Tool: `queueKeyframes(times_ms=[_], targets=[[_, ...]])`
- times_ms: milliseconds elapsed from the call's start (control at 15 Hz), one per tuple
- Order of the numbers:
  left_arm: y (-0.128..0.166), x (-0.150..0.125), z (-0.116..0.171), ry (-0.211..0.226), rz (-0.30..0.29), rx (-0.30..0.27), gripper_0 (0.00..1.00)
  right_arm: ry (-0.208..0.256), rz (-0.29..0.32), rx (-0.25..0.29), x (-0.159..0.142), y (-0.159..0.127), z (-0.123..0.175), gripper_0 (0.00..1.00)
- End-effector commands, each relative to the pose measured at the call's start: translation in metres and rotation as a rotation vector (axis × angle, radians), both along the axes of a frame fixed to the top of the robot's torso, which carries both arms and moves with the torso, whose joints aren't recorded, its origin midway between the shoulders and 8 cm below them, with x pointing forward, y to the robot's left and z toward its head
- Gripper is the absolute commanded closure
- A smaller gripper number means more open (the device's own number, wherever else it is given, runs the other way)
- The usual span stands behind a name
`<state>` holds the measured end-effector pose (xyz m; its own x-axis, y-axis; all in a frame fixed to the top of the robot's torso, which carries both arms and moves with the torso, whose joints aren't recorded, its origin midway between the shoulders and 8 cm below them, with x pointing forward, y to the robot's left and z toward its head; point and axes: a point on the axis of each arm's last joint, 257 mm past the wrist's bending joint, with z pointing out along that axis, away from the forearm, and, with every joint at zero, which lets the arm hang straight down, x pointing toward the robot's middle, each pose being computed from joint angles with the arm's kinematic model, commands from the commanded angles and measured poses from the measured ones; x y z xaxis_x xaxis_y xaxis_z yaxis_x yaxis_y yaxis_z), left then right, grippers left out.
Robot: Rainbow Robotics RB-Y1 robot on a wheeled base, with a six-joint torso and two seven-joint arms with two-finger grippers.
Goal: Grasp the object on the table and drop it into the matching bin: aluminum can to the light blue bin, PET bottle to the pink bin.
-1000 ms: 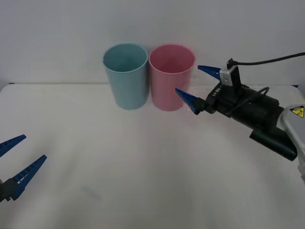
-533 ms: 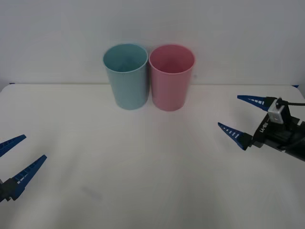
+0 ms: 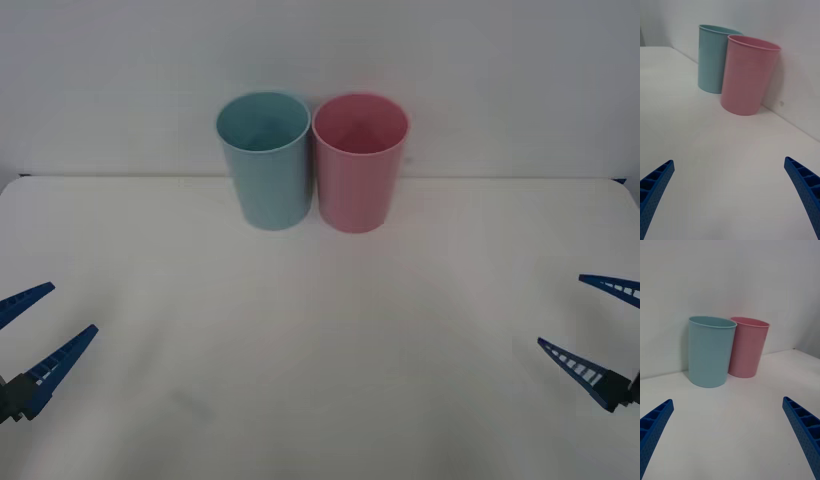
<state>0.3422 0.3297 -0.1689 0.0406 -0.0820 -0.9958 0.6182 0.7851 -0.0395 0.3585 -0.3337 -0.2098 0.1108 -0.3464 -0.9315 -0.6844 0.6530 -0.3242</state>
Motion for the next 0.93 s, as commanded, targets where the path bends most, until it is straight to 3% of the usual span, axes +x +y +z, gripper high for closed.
queueKeyframes(times_ms=[67, 467, 933], targets=[[0.000, 0.000, 0.000, 0.000, 0.000, 0.000, 0.00, 0.032, -0.020, 0.006, -0.034, -0.021, -0.007, 0.00], [0.000, 0.000, 0.000, 0.000, 0.000, 0.000, 0.00, 0.076, -0.014, 0.017, -0.058, -0.025, -0.016, 0.00], [0.000, 0.000, 0.000, 0.000, 0.000, 0.000, 0.00, 0.076, -0.016, 0.016, -0.058, -0.025, -0.016, 0.00]])
